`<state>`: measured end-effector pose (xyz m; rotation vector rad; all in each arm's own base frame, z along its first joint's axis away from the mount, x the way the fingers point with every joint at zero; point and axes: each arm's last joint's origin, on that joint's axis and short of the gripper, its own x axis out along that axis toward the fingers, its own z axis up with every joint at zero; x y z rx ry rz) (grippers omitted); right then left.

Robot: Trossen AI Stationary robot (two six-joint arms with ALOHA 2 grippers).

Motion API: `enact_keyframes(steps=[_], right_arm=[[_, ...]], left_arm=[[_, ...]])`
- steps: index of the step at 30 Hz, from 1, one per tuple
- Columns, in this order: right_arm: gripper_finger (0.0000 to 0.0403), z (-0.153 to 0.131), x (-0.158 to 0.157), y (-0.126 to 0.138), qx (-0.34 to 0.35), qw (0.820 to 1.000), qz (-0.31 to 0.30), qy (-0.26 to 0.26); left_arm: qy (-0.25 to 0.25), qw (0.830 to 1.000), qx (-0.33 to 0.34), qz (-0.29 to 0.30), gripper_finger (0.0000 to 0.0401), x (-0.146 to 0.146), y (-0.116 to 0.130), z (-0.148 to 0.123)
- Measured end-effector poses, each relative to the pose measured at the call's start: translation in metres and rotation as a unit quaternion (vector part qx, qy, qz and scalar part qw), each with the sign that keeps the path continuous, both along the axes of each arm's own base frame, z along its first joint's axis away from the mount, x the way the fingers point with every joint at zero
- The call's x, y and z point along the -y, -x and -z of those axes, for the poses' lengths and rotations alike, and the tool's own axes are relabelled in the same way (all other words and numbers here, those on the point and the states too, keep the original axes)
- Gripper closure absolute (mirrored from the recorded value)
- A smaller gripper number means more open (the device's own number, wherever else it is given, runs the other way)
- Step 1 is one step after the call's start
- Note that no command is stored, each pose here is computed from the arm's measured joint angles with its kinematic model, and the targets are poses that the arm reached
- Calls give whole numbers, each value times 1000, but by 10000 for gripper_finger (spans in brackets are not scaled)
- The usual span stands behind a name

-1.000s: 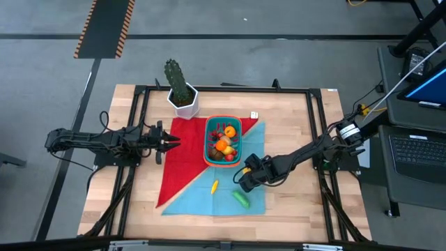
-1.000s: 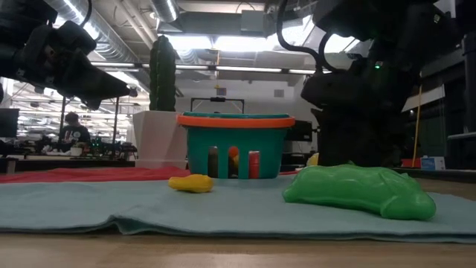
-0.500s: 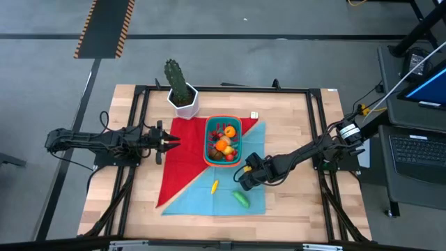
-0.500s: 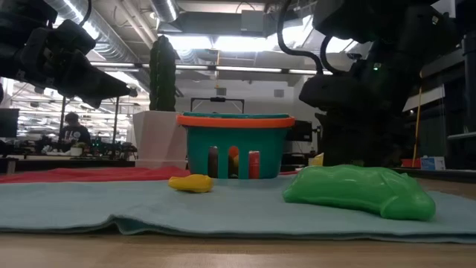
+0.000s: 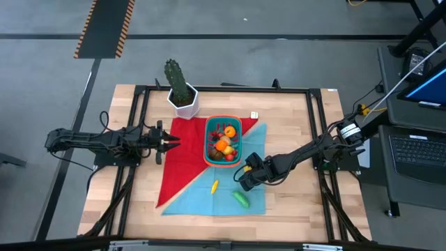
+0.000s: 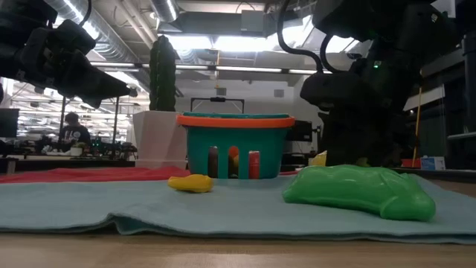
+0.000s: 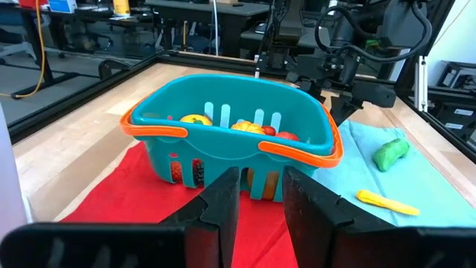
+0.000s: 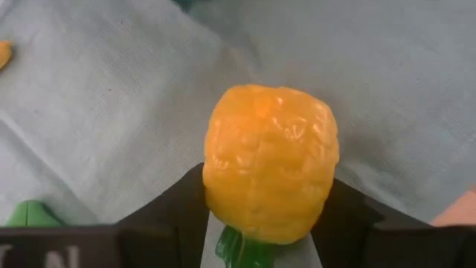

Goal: Pick and placing Produce into tupperware
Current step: Put the pineapple into the basket

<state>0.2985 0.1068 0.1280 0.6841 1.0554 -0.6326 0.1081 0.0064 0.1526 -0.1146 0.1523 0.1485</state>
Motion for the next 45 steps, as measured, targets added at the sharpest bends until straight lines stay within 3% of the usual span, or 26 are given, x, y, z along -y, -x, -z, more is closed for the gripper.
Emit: enact_keyframes(steps=[7, 16, 27, 32, 40, 45], right_arm=[[216, -3, 1, 1, 1, 1000, 0, -4], [216, -30, 6, 11, 16, 1000, 3, -6], [216, -39, 10, 15, 17, 998, -30, 44], [216, -57, 15, 25, 25, 996, -41, 76], [216, -113, 25, 55, 117, 981, -57, 145], [216, -121, 30, 80, 154, 970, -56, 179]], left_arm=[[0, 1000, 0, 0, 305, 0, 0, 0], [1, 1000, 0, 0, 305, 0, 0, 0], [0, 1000, 0, 0, 305, 0, 0, 0], [1, 1000, 0, 0, 305, 0, 0, 0], [1, 1000, 0, 0, 305, 0, 0, 0], [3, 1000, 0, 0, 305, 0, 0, 0]])
